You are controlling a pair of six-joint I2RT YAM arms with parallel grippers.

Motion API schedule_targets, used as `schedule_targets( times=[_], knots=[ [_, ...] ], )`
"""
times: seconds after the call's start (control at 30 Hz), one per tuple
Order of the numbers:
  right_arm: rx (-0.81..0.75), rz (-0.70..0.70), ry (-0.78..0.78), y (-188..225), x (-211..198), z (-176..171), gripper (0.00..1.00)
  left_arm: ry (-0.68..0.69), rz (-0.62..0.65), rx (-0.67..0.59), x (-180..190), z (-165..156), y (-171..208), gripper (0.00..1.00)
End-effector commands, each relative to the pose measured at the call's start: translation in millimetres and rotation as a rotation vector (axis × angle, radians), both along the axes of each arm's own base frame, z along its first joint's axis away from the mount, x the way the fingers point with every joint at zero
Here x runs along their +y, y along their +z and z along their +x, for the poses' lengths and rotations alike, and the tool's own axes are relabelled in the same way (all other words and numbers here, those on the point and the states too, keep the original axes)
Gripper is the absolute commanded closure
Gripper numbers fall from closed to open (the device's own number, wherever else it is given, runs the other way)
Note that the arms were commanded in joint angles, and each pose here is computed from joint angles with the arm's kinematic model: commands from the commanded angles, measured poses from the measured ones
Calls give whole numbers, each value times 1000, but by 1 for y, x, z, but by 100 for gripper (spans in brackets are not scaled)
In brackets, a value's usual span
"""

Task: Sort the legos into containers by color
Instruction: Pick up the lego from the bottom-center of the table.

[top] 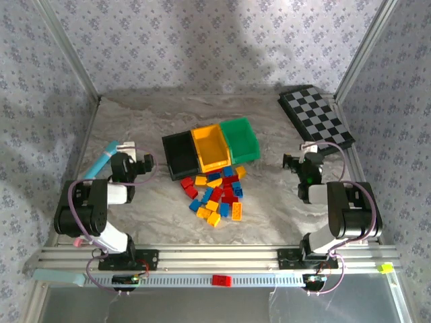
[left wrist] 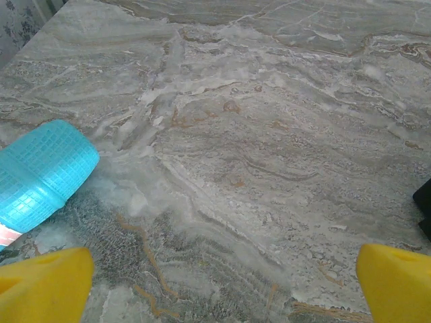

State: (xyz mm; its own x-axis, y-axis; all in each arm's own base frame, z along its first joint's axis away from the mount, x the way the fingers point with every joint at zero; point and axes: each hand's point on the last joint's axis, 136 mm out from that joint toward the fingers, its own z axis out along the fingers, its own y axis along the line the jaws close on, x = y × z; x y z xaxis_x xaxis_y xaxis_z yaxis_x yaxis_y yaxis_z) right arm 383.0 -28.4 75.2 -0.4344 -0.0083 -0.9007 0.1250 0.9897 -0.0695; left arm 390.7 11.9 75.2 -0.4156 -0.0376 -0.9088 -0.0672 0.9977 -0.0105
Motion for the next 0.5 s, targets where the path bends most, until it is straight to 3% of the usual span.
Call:
schedule_targets(
  times=[0.0,0.47],
  knots=[
    [-35,0,-15,9,-1,5,0,-16,7,-36,-1,7,13,0],
    [-34,-1,-15,9,-1,5,0,-16,6,-37,-1,7,13,0]
  ],
)
